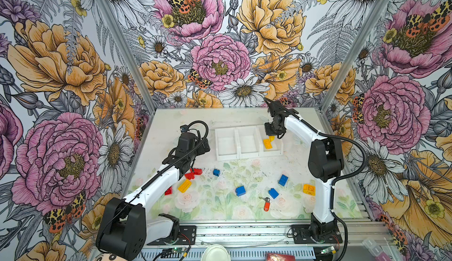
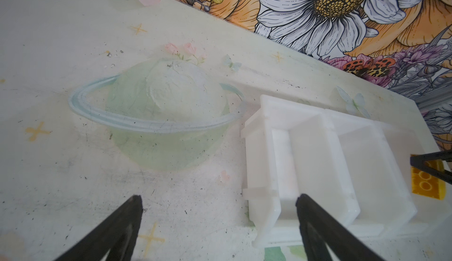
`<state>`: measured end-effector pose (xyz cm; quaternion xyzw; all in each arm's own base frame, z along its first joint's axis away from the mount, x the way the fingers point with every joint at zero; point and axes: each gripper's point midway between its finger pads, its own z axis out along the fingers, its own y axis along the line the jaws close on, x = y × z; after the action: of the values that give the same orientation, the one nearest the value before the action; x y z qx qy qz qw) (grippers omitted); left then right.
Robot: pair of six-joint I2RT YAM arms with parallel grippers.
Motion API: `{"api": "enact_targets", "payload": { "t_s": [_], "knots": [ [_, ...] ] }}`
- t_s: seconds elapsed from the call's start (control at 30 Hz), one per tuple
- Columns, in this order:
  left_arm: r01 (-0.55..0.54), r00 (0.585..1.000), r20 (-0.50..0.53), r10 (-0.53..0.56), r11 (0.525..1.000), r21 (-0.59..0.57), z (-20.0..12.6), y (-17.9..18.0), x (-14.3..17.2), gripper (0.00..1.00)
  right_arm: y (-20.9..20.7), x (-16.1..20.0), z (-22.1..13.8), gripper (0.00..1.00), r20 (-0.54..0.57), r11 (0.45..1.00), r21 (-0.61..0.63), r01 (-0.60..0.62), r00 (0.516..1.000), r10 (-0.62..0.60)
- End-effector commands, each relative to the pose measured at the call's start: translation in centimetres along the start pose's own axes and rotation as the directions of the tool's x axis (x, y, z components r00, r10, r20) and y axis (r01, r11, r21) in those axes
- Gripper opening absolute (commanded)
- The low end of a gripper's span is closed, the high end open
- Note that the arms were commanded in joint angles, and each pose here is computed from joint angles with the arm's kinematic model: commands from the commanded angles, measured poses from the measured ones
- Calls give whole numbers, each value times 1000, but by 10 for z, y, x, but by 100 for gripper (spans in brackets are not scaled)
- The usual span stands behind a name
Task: Sort the legos into containers by color
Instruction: Place the lego in the container.
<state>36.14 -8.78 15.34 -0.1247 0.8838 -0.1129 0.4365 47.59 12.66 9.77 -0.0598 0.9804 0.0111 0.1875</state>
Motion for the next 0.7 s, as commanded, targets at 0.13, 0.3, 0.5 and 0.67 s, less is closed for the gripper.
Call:
{"api": "enact_targets", "payload": {
  "t_s": [0.13,0.3,0.5,0.67],
  "knots": [
    [26,1000,-7,-26,999,-21,-2,7,3,99,-5,-6,0,20,4,997,57,45,999,-45],
    [29,999,-17,-29,999,-33,-2,10,6,99,-4,-7,-7,30,13,997,58,51,999,-52],
    [31,999,-20,-32,999,-37,-2,11,7,99,-3,-8,-15,39,23,997,54,55,998,-56],
    [31,999,-21,-32,999,-37,-1,10,7,99,-3,-8,-25,43,35,997,53,49,998,-51]
  ]
}}
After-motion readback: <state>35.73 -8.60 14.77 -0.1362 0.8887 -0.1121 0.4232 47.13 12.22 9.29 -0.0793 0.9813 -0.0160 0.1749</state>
